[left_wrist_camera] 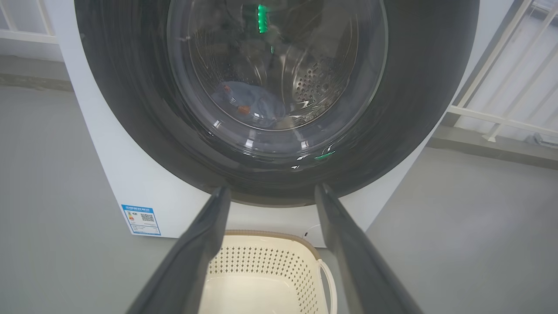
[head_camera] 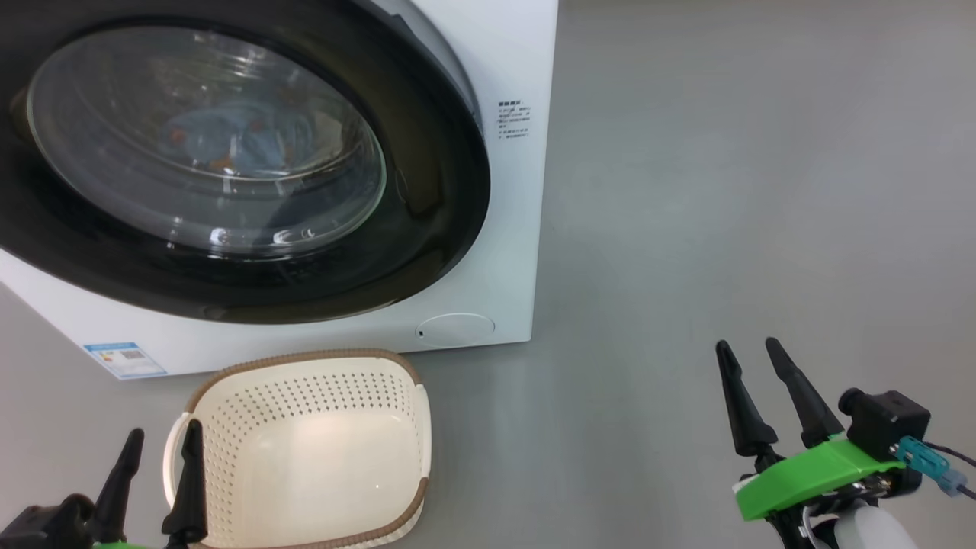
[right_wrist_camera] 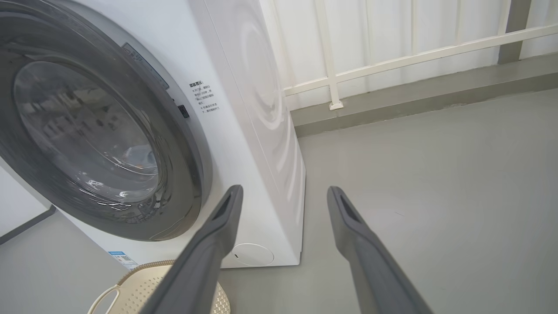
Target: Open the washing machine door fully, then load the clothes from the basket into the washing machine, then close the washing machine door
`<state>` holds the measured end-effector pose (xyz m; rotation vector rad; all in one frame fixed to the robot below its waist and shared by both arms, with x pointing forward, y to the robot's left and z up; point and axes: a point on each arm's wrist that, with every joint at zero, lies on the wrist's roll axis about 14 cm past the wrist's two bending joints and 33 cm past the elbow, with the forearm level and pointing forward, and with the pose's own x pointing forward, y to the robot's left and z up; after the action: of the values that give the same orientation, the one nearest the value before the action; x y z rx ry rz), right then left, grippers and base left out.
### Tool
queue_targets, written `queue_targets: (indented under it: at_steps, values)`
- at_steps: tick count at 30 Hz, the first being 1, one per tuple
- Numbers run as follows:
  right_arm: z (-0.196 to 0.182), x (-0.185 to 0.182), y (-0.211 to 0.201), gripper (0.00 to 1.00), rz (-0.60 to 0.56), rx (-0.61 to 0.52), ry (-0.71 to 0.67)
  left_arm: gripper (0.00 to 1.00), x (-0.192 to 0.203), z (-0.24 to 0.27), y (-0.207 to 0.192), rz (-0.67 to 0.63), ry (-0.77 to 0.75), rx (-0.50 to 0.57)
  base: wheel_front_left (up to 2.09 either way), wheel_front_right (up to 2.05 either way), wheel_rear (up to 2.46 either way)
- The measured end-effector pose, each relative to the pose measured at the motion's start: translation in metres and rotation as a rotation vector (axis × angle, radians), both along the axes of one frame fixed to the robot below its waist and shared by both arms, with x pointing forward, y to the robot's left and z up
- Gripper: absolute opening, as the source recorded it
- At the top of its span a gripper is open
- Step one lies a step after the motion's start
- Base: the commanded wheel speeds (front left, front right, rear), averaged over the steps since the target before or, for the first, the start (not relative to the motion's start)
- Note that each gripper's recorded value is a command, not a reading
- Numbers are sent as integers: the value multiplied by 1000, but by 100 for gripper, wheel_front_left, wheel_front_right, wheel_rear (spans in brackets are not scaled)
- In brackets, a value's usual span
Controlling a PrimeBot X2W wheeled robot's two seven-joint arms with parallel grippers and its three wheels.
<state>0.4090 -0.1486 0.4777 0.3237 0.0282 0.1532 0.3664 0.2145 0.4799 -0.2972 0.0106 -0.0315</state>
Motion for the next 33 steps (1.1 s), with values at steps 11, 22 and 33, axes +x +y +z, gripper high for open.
queue_targets:
  at_steps: [11, 22, 33]
  values:
    - [-4, -15, -19, 100, -49, -11, 11, 100, -9, 0, 8, 24, 2, 13, 0, 0, 0]
    - [-8, -17, -24, 100, -68, -11, 21, 100, -12, -2, 14, 43, 8, 15, 0, 0, 0]
    - [-9, -15, -20, 100, -57, -12, 24, 100, -16, -5, 18, 54, 18, 16, 0, 0, 0]
